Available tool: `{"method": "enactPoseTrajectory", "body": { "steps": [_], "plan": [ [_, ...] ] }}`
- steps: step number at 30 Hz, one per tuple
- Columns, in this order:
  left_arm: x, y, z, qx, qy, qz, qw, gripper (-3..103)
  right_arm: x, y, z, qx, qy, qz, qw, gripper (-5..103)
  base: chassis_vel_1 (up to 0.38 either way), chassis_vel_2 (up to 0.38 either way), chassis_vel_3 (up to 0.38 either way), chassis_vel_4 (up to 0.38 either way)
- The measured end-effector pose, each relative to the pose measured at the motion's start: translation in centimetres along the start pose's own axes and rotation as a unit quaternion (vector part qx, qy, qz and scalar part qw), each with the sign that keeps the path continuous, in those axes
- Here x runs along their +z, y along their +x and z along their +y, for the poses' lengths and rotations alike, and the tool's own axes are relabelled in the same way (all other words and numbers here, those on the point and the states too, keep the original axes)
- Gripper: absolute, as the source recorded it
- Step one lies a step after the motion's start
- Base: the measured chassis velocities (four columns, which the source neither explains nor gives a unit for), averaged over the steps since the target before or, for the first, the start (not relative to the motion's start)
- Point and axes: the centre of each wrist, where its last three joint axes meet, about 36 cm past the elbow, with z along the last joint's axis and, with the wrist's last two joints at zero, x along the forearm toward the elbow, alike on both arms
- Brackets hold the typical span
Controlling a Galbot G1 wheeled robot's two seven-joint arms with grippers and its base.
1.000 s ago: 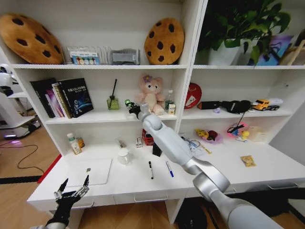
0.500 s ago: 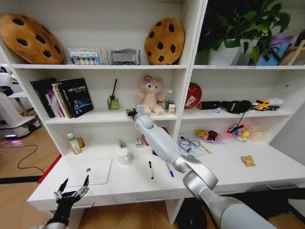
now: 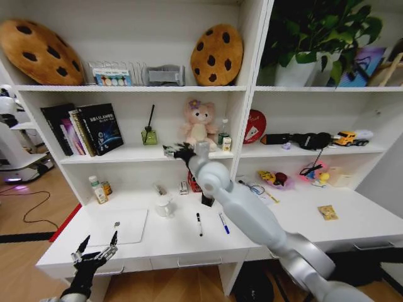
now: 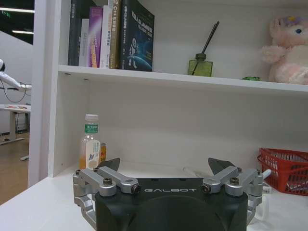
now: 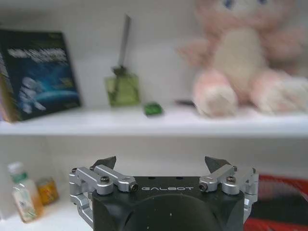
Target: Organize the objects on the table.
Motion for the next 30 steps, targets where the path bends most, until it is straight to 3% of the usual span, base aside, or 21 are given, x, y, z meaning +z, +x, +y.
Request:
{"method": "enactPoseTrajectory", "body": {
  "steps": [1, 2, 4, 5, 7, 8, 11, 13, 18, 20, 21, 23, 25, 30],
  "plan": [
    [0.0, 0.0, 0.0, 0.0, 0.0, 0.0, 1.0, 100, 2.3, 0.8, -1.7, 0.03, -0.002, 0.027, 0.999, 100, 0.0, 0.0, 0.0, 0.0],
    [0.0, 0.0, 0.0, 0.0, 0.0, 0.0, 1.0, 100, 2.3, 0.8, -1.7, 0.03, -0.002, 0.027, 0.999, 100, 0.0, 0.0, 0.0, 0.0],
    [0.0, 0.0, 0.0, 0.0, 0.0, 0.0, 1.0, 100, 7.1, 2.4, -3.9, 0.078, -0.009, 0.073, 0.994, 100, 0.0, 0.0, 0.0, 0.0],
    [0.0, 0.0, 0.0, 0.0, 0.0, 0.0, 1.0, 100, 7.1, 2.4, -3.9, 0.078, -0.009, 0.073, 0.994, 100, 0.0, 0.0, 0.0, 0.0],
    [0.0, 0.0, 0.0, 0.0, 0.0, 0.0, 1.0, 100, 12.2, 2.9, -4.5, 0.101, -0.034, 0.124, 0.987, 100, 0.0, 0.0, 0.0, 0.0],
    [0.0, 0.0, 0.0, 0.0, 0.0, 0.0, 1.0, 100, 12.2, 2.9, -4.5, 0.101, -0.034, 0.124, 0.987, 100, 0.0, 0.0, 0.0, 0.0],
    [0.0, 0.0, 0.0, 0.0, 0.0, 0.0, 1.0, 100, 16.6, 2.2, -3.3, 0.107, -0.065, 0.15, 0.981, 100, 0.0, 0.0, 0.0, 0.0],
    [0.0, 0.0, 0.0, 0.0, 0.0, 0.0, 1.0, 100, 17.7, 1.6, -2.2, 0.104, -0.077, 0.157, 0.979, 103, 0.0, 0.0, 0.0, 0.0],
    [0.0, 0.0, 0.0, 0.0, 0.0, 0.0, 1.0, 100, 19.0, -0.7, 0.1, 0.115, -0.093, 0.169, 0.974, 91, 0.0, 0.0, 0.0, 0.0],
    [0.0, 0.0, 0.0, 0.0, 0.0, 0.0, 1.0, 100, 19.3, -1.2, 0.3, 0.119, -0.095, 0.173, 0.973, 86, 0.0, 0.0, 0.0, 0.0],
    [0.0, 0.0, 0.0, 0.0, 0.0, 0.0, 1.0, 100, 19.6, -1.8, 0.4, 0.123, -0.095, 0.177, 0.972, 76, 0.0, 0.0, 0.0, 0.0],
    [0.0, 0.0, 0.0, 0.0, 0.0, 0.0, 1.0, 100, 19.9, -2.1, 0.4, 0.127, -0.093, 0.178, 0.971, 76, 0.0, 0.0, 0.0, 0.0],
    [0.0, 0.0, 0.0, 0.0, 0.0, 0.0, 1.0, 100, 20.2, -2.8, 0.4, 0.133, -0.086, 0.179, 0.971, 65, 0.0, 0.0, 0.0, 0.0],
    [0.0, 0.0, 0.0, 0.0, 0.0, 0.0, 1.0, 100, 20.6, -3.8, 0.1, 0.138, -0.077, 0.177, 0.971, 60, 0.0, 0.0, 0.0, 0.0]
  ]
}}
